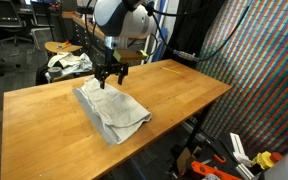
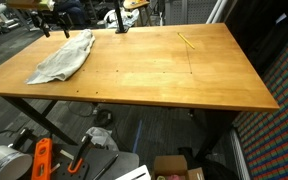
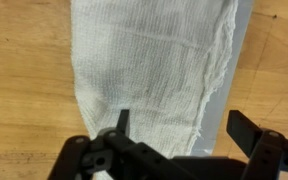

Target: Fold the towel on the table

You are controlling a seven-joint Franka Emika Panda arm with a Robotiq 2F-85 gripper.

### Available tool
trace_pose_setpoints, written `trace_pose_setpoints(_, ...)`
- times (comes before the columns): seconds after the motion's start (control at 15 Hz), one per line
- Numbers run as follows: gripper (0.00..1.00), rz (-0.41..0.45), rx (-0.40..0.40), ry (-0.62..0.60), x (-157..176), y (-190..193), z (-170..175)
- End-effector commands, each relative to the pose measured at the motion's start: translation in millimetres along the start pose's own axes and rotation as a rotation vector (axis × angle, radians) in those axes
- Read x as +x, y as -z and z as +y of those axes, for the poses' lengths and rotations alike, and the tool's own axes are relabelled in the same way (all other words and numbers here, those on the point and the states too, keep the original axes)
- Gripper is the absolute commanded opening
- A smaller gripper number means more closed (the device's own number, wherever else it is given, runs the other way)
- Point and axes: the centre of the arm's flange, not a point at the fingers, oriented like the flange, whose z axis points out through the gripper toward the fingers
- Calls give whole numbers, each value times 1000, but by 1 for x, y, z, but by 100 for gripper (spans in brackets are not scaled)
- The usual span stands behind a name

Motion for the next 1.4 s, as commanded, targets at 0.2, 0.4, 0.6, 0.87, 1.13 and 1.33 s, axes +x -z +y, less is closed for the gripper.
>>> trace_pose_setpoints(0.2,100,39,-109,41,-121,-10,-55)
trace_pose_setpoints(0.4,100,22,-60,-22,-143,-17,-81)
trace_pose_setpoints(0.6,100,72,17,-115,-147,-21,-109)
trace_pose_setpoints(0.87,100,197,-3,-200,-134,-24,-143)
trace_pose_setpoints(1.13,100,302,-112,-243,-113,-31,-156)
trace_pose_setpoints(1.33,100,311,-218,-281,-97,-33,-149)
